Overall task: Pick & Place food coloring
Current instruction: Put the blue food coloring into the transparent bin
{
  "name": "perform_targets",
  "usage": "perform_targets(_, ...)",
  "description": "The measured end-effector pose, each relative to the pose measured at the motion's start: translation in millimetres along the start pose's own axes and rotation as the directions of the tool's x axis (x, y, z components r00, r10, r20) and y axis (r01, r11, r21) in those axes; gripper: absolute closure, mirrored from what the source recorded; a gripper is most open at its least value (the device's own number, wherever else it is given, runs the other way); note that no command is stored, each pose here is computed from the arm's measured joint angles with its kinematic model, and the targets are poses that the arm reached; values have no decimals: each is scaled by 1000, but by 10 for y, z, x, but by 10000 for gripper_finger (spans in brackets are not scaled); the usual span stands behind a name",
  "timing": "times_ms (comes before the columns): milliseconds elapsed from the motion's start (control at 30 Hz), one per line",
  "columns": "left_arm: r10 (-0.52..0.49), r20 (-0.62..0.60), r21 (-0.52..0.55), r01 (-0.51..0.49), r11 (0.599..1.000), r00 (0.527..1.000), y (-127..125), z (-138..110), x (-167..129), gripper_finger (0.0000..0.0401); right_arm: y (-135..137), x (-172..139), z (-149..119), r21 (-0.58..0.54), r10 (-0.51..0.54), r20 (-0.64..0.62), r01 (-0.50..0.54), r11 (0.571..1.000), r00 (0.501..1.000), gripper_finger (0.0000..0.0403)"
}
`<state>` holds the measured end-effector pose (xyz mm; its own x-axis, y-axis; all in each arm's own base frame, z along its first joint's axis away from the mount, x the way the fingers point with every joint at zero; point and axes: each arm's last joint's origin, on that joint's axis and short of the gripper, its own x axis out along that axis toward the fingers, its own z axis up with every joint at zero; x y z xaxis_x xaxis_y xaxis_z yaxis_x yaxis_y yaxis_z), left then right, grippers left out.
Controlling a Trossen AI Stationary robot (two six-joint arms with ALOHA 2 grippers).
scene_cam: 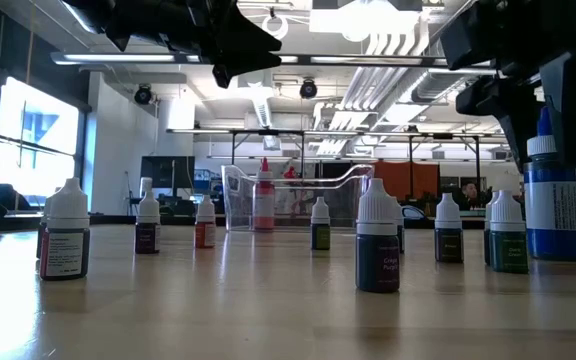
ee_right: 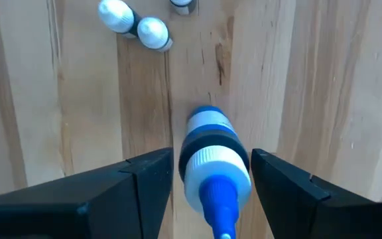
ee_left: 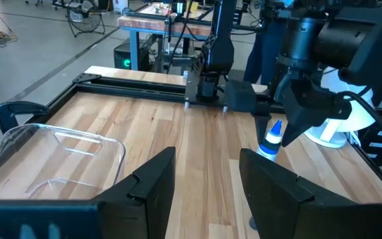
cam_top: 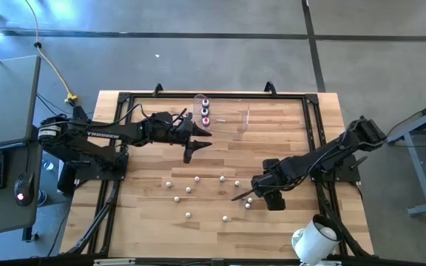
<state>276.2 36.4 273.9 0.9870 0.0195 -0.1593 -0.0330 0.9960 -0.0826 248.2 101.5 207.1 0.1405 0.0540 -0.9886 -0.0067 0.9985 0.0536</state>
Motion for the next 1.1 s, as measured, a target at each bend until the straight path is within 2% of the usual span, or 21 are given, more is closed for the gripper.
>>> perform_targets(200, 0, 0, 0, 0, 1000, 1000, 0, -1, 0, 236, -16, -2, -4, -10, -27, 1, 27, 1000, 1000, 213)
perform_targets(467, 0, 0, -19, 0, 1000, 1000, 0, -1, 0, 236, -17, -7, -10, -14, -23, -3, 23, 1000, 1000, 263)
perform_targets(600, 0, 0, -19, 0, 1000, 1000, 0, -1, 0, 236, -15, -8, 5, -49, -28, 16, 29, 998, 999, 261)
perform_targets(867, 2, 0, -19, -2, 1000, 1000, 1, -1, 0, 236, -43, -15, 108, -191, -141, 155, 170, 967, 978, 252)
perform_targets(1100, 2, 12, -18, -1, 1000, 1000, 0, 12, -2, 236, -271, -64, 328, -211, -245, 320, 321, 923, 915, 249)
